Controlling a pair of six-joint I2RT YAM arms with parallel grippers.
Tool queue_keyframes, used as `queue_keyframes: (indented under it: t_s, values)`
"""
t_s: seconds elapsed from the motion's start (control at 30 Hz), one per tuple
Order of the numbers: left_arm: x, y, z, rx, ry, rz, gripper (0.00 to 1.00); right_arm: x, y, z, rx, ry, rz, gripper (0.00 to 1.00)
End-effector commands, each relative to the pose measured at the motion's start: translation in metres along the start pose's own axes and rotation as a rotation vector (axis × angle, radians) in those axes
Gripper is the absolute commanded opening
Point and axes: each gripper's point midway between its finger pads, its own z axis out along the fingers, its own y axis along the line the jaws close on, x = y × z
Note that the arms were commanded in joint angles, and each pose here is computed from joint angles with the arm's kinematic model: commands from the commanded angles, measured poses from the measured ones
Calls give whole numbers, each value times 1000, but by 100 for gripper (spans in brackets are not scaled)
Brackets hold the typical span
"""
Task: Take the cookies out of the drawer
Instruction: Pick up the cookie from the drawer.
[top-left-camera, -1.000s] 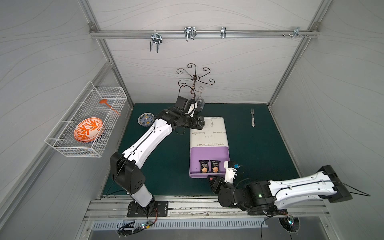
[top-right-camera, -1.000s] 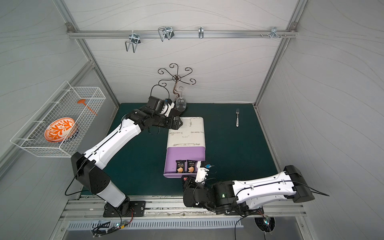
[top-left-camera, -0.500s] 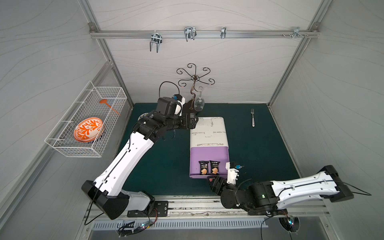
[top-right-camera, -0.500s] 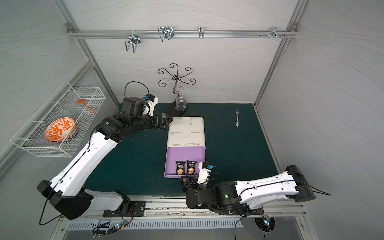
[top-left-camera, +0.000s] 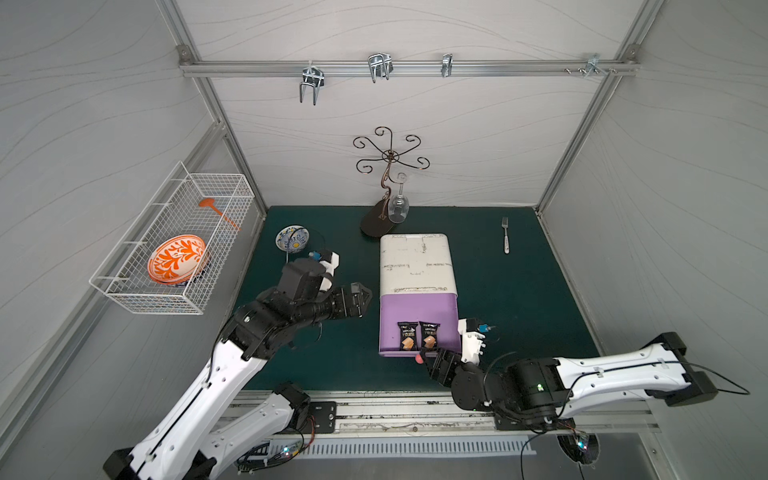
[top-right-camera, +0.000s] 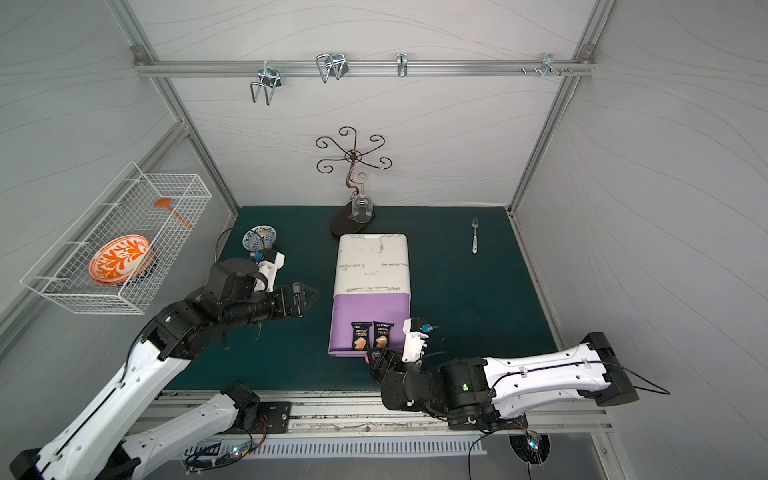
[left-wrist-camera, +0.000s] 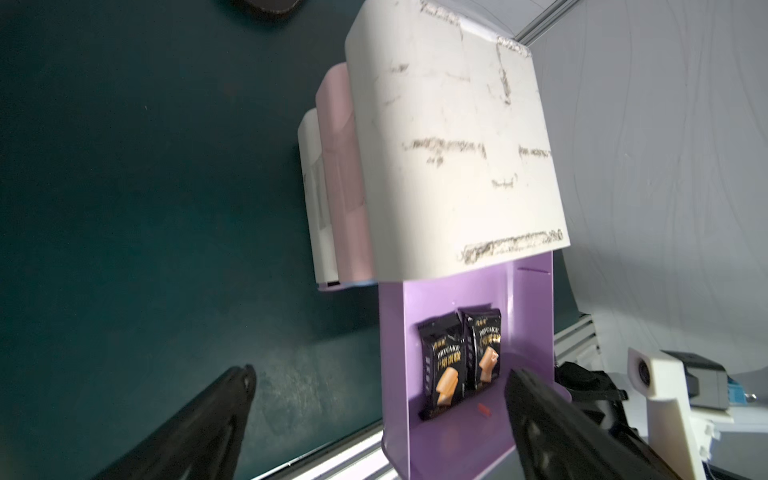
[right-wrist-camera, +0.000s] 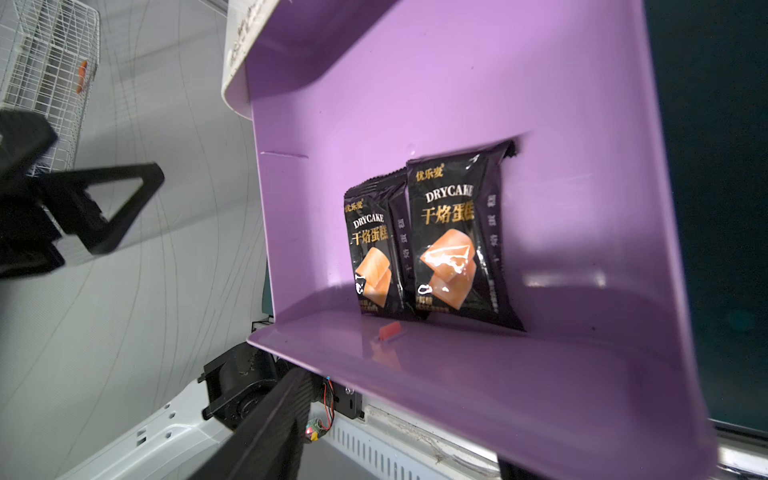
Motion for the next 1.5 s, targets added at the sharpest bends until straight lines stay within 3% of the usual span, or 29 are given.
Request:
queue_keyframes:
  t_s: [0.0, 0.13, 0.37, 0.57, 0.77, 1.07, 1.47]
  values:
    - [25, -5, -4, 112, 33, -116, 100, -7, 8, -11, -15, 17, -54, 72]
    - [36, -19, 2, 311, 5, -215, 100, -10, 30, -28, -47, 76, -138, 75]
    - [34, -34, 26, 444, 13, -264, 100, -32, 47, -61, 54, 209, -243, 76]
    - [42, -31, 52, 460, 47, -299, 100, -67, 36, -73, 149, 342, -223, 76]
    - [46, -35, 75, 493, 47, -304, 100, -71, 34, -62, 218, 515, -297, 77]
    - [41, -32, 90, 474, 17, -283, 99, -64, 38, -36, 298, 674, -372, 77]
    - [47, -39, 98, 491, 43, -304, 88, -47, 13, -5, 397, 743, -396, 78]
